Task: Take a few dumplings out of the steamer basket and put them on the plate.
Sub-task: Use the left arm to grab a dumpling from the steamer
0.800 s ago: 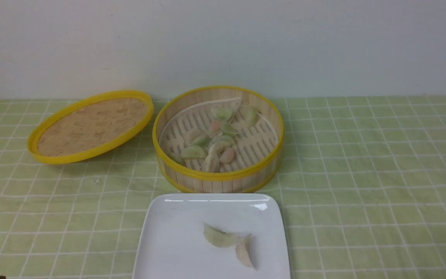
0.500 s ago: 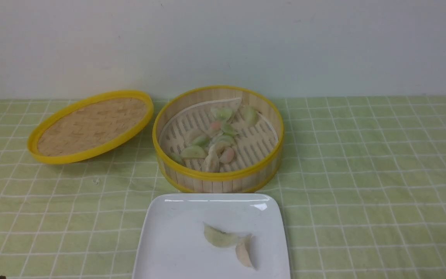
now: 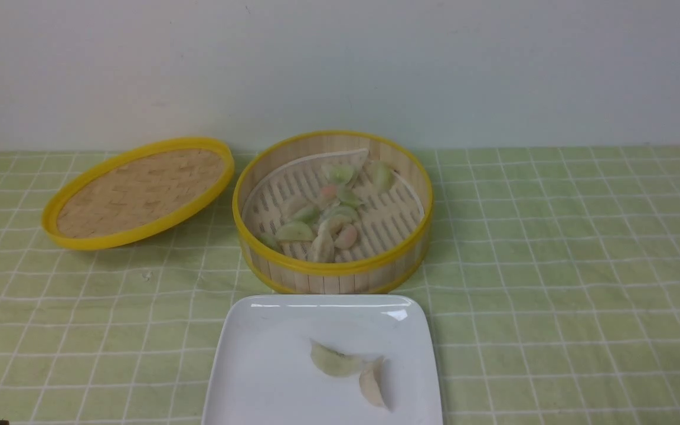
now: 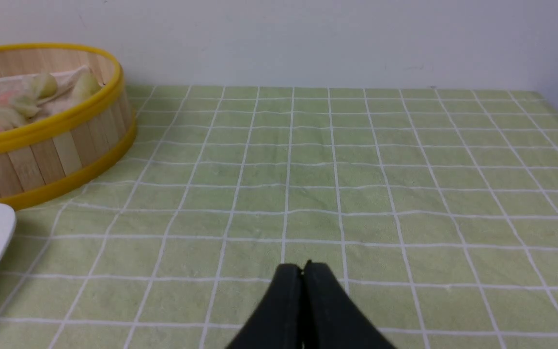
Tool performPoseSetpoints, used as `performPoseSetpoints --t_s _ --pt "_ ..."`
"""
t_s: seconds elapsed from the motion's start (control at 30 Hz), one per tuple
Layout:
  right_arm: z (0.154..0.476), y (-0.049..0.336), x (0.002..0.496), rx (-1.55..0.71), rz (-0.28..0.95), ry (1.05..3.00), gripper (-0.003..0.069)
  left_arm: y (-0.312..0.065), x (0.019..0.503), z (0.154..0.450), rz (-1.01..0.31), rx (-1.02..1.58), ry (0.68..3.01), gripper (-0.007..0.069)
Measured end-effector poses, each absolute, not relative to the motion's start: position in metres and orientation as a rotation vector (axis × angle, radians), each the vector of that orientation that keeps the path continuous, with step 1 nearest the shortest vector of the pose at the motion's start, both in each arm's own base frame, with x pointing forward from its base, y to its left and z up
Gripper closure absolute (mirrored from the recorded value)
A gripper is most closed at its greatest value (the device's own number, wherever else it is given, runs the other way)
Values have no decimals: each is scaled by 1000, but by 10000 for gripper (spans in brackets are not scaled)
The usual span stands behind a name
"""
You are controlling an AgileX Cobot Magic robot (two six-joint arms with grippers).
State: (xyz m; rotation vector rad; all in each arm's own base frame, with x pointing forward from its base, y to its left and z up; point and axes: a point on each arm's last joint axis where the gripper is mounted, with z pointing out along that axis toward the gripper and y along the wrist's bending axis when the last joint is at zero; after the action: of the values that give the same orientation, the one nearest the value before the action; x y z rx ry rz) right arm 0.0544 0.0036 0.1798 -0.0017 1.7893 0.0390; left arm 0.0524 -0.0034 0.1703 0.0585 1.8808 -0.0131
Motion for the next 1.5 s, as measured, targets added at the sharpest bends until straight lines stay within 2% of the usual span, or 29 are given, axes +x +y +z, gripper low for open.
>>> performPoseSetpoints --t_s 0.17,0.3,0.43,0.57,0.63,0.7,0.77,0.8,0.83,0.9,0.93,1.0,1.1,1.27,1.37,1.47,1.5 --pt "180 4 54 -2 39 1789 673 -3 52 170 -8 62 1881 631" --pt "180 4 54 -2 39 1789 673 -1 53 171 49 97 1866 631" --pt "180 4 54 -3 38 1789 673 -2 54 176 19 61 1816 631" --pt "180 4 54 -6 36 1789 673 -3 56 187 -174 -129 1685 631" --pt "180 3 54 -8 33 1789 673 -2 57 199 -391 -352 1524 631" --pt "180 4 55 3 43 1782 673 1 56 207 -523 -494 1409 631" --pt "181 4 55 60 102 1767 673 4 56 210 -589 -573 1341 631" --pt "182 5 55 126 173 1748 673 6 56 212 -622 -617 1298 631" --pt "185 6 56 237 294 1705 673 9 55 215 -655 -667 1247 631" --pt "189 7 56 344 405 1650 673 12 54 217 -689 -723 1192 631" --pt "195 5 57 491 541 1550 673 18 52 220 -723 -799 1103 631" --pt "199 3 57 595 633 1471 673 23 51 222 -737 -854 1030 631" --pt "203 -1 57 683 696 1395 673 29 48 224 -746 -920 940 631" --pt "207 -6 56 717 674 1323 673 35 45 227 -783 -987 825 631" --pt "212 -10 55 750 671 1264 673 35 42 239 -795 -960 788 631" --pt "235 -6 51 659 665 1253 673 31 36 264 -742 -832 803 631" --pt "262 0 44 538 646 1257 673 26 35 283 -691 -730 855 631"
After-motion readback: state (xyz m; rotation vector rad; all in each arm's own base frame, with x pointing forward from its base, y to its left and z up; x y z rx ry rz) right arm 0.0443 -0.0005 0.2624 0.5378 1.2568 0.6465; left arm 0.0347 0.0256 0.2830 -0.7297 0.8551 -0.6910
